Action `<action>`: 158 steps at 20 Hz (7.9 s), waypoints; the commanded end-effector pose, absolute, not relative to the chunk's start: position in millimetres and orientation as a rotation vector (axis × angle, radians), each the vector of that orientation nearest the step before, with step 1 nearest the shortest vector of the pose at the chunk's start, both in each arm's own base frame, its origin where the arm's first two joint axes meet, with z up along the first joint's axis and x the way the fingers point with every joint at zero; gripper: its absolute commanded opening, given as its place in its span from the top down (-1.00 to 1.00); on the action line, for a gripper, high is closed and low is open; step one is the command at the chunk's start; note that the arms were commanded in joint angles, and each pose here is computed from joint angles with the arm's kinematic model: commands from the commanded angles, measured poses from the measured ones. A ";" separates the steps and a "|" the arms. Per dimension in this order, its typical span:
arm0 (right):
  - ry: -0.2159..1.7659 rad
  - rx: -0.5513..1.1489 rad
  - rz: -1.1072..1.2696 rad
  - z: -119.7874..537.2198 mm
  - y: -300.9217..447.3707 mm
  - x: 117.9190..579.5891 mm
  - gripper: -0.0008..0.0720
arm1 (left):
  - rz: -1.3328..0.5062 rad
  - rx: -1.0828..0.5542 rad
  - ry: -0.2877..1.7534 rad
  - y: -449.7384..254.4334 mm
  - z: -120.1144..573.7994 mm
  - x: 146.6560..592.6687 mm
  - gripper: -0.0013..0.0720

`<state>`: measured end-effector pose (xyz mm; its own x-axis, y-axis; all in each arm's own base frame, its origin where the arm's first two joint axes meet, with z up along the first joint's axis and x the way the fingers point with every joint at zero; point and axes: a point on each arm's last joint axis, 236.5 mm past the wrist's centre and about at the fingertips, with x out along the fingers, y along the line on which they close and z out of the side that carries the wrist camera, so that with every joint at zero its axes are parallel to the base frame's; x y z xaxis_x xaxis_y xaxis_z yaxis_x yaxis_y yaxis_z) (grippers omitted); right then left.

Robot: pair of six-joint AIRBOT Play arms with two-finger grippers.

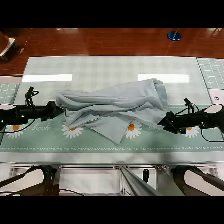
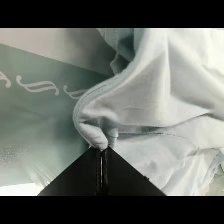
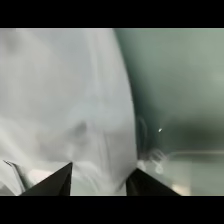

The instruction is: Fold the shirts.

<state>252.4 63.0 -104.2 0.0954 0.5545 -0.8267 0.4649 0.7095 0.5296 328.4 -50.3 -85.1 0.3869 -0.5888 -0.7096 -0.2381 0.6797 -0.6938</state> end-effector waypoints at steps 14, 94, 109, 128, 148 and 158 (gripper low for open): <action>0.676 0.456 0.351 262.0 39.3 415.9 0.92 | -0.516 -0.677 0.299 -35.3 292.4 433.6 0.92; 1.276 0.826 -0.160 -40.3 -37.7 223.9 -0.15 | -0.238 -0.883 1.553 -51.8 -107.3 229.6 0.92; 1.620 1.022 -0.079 -91.9 2.6 177.7 -0.15 | -0.205 -0.871 1.522 -45.6 -111.8 237.2 0.92; 1.139 0.757 0.371 71.1 55.6 373.3 0.92 | -0.514 -1.044 0.853 -56.0 79.7 382.9 0.92; 0.169 0.024 -0.030 474.6 9.2 174.3 0.92 | 0.155 0.103 -0.144 16.9 517.3 163.6 0.92; 0.659 0.168 0.042 307.0 3.8 253.4 0.92 | -0.029 -0.022 0.432 -0.7 323.8 281.4 0.92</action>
<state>224.5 3.5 367.1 0.8715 0.0360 -0.4890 0.0214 0.9935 0.1114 246.0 8.4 398.0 0.9733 0.0277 -0.2279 -0.0198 0.9991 0.0369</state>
